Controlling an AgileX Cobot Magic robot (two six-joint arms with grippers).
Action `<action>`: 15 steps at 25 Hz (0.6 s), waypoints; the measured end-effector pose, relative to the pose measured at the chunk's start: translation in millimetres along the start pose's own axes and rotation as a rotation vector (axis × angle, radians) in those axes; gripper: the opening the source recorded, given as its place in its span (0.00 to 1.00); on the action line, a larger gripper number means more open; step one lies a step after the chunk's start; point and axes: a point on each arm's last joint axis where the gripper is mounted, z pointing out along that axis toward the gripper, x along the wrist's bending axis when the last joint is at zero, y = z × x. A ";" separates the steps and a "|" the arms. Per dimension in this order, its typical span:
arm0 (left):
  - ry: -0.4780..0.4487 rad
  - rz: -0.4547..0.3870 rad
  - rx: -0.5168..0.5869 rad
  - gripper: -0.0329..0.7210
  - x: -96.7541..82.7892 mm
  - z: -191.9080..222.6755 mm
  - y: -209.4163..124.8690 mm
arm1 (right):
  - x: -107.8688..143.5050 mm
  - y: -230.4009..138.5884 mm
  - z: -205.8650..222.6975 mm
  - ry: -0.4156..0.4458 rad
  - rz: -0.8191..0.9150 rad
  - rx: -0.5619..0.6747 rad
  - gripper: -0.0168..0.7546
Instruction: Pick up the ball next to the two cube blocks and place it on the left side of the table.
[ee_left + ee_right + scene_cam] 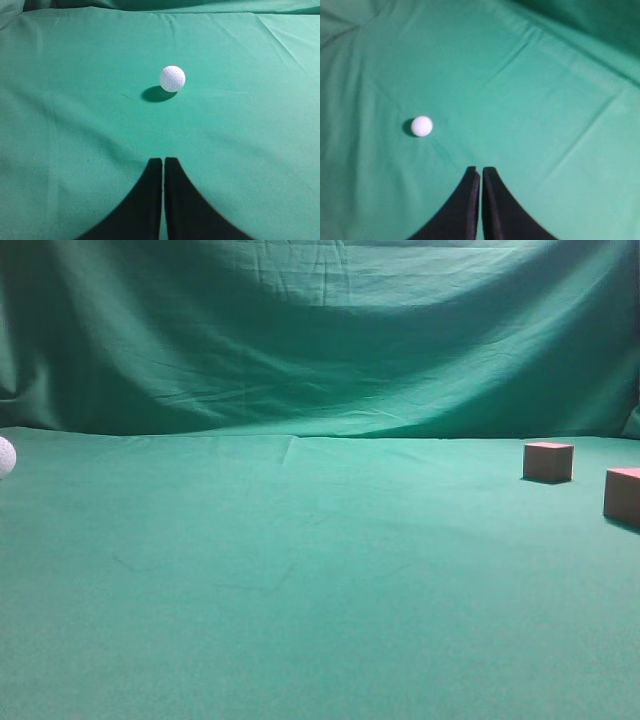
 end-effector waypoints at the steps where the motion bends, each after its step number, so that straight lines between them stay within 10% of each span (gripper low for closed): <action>1: 0.000 0.000 0.000 0.04 0.0 0.0 0.0 | 1.7 -1.3 -15.9 -0.021 0.000 -0.013 0.02; 15: 0.000 0.000 0.000 0.04 0.0 0.0 0.0 | 34.5 -129.4 -127.0 -0.010 0.070 -0.092 0.02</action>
